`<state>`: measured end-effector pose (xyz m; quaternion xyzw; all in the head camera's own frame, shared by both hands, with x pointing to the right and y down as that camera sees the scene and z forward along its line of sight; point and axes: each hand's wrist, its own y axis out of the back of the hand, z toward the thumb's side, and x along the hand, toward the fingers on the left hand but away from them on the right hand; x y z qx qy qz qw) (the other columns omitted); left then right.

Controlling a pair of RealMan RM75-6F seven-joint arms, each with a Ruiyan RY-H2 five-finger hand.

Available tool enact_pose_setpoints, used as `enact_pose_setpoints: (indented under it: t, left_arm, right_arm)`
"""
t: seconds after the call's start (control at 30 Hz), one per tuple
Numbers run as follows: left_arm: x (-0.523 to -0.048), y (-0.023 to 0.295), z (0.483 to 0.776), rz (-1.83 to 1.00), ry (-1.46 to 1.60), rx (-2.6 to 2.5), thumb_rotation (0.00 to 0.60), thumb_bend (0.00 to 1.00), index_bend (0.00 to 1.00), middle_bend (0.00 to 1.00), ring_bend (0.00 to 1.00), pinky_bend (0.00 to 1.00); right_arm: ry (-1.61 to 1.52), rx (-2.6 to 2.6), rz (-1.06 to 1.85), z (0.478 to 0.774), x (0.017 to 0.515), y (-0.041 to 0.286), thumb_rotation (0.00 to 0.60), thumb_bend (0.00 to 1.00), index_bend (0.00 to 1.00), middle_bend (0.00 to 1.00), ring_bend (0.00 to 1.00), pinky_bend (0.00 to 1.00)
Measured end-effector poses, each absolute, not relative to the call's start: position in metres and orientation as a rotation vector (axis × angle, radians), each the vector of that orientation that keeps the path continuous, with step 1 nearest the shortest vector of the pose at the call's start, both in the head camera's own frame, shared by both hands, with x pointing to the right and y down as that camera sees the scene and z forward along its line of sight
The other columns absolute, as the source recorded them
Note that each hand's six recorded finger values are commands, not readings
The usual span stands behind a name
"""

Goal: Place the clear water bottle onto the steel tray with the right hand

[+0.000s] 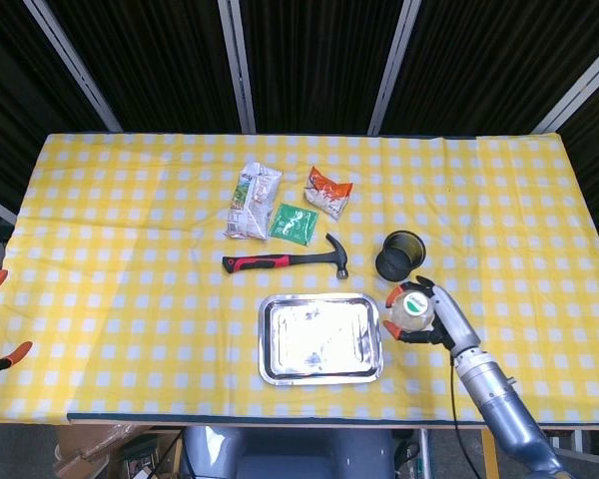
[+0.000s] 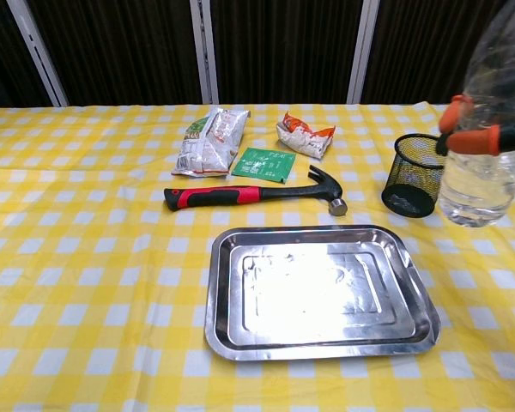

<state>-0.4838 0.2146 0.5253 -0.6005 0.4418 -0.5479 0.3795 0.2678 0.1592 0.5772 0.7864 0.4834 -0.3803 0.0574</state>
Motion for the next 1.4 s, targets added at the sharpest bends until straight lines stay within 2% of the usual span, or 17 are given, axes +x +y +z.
enact_pose_setpoints:
  t: [0.33, 0.53, 0.77, 1.2, 1.4]
  left_arm:
    - [-0.481, 0.216, 0.527, -1.412, 1.125, -1.531, 0.600, 0.19, 0.05, 0.00, 0.00, 0.00]
    - [-0.481, 0.216, 0.526, -1.410, 1.132, -1.531, 0.600, 0.19, 0.05, 0.00, 0.00, 0.00]
    - [-0.487, 0.215, 0.523, -1.405, 1.158, -1.533, 0.600, 0.19, 0.05, 0.00, 0.00, 0.00]
    - [-0.492, 0.212, 0.525, -1.423, 1.157, -1.548, 0.600, 0.19, 0.05, 0.00, 0.00, 0.00]
    - [-0.492, 0.212, 0.526, -1.428, 1.151, -1.548, 0.600, 0.19, 0.05, 0.00, 0.00, 0.00]
  right_arm:
    - [1.582, 2.175, -1.162, 0.585, 0.357, 0.173, 0.600, 1.00, 0.88, 0.68, 0.31, 0.00]
    - [1.547, 2.219, -1.166, 0.585, 0.371, 0.177, 0.600, 1.00, 0.88, 0.68, 0.31, 0.00]
    - [1.439, 2.313, -1.067, 0.594, 0.316, 0.180, 0.600, 1.00, 0.88, 0.68, 0.31, 0.00]
    - [1.210, 2.448, -0.877, 0.619, 0.159, 0.188, 0.600, 1.00, 0.88, 0.68, 0.31, 0.00]
    - [1.205, 2.388, -0.884, 0.627, 0.136, 0.192, 0.600, 1.00, 0.88, 0.68, 0.31, 0.00]
